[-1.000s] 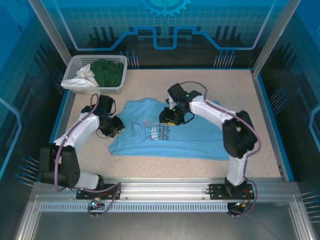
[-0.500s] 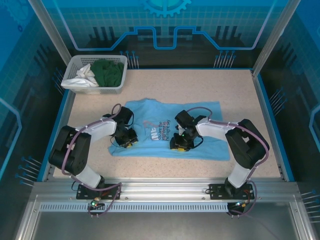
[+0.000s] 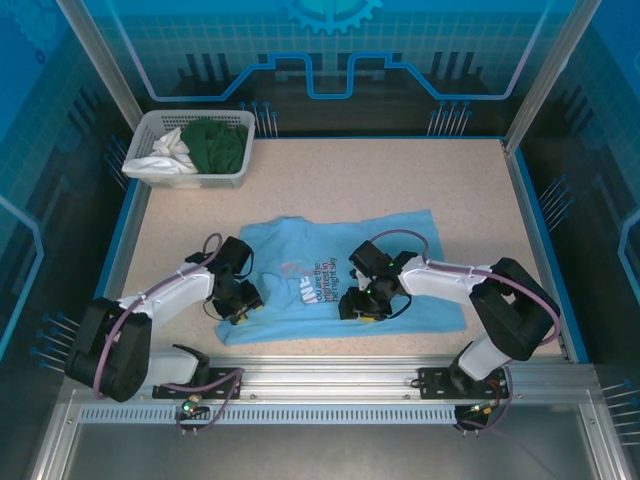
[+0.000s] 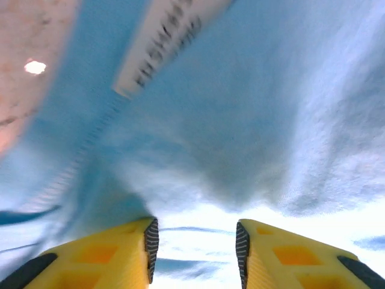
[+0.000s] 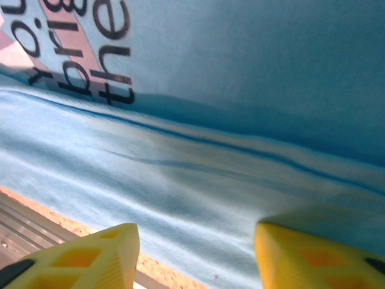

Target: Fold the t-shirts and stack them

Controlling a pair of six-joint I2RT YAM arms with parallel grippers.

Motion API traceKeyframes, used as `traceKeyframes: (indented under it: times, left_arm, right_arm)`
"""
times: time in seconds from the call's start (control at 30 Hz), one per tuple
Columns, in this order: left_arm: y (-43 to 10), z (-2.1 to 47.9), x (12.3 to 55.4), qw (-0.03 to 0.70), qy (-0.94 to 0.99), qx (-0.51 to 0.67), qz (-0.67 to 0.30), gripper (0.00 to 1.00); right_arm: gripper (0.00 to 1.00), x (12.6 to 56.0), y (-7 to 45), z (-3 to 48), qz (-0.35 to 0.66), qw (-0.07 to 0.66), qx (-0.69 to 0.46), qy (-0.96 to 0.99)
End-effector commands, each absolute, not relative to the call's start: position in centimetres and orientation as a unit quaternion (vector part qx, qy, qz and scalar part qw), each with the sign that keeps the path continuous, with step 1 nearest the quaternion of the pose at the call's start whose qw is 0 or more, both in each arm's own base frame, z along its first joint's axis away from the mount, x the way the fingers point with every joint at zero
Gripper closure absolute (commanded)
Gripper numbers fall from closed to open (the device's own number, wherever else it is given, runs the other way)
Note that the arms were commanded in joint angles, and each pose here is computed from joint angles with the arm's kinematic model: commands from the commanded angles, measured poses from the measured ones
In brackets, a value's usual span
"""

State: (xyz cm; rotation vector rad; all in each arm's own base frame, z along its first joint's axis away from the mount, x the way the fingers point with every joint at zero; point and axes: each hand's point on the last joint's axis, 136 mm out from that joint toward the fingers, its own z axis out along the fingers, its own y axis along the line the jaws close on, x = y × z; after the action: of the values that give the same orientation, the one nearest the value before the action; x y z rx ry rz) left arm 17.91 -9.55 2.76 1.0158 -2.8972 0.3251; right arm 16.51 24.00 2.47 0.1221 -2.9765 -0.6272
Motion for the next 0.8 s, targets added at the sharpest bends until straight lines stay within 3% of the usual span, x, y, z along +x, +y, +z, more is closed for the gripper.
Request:
traceKeyframes:
  times: [0.0,0.17,0.33,0.5,0.77]
  left_arm:
    - [-9.1,6.9,21.2,-0.018,-0.936,0.338,0.101,0.43]
    - [-8.5,10.9,29.1,-0.062,-0.925,0.357,0.117,0.32]
    - [-6.6,11.6,35.6,-0.066,-0.919,0.367,0.131,0.24]
    - [-6.4,9.2,41.0,-0.046,-0.933,0.323,0.152,0.21]
    - [-5.1,5.0,43.2,-0.030,-0.910,0.370,0.182,0.16]
  right_arm:
    - [0.37,18.4,23.3,5.6,-0.191,0.016,0.034,-0.981]
    - [0.27,26.4,25.5,11.9,-0.248,-0.108,0.020,-0.962]
    - [0.25,34.8,28.9,14.6,-0.268,-0.191,0.027,-0.944]
    - [0.29,40.9,34.5,12.4,-0.267,-0.159,0.073,-0.948]
    - [0.39,46.6,42.2,7.9,-0.280,-0.144,0.095,-0.944]
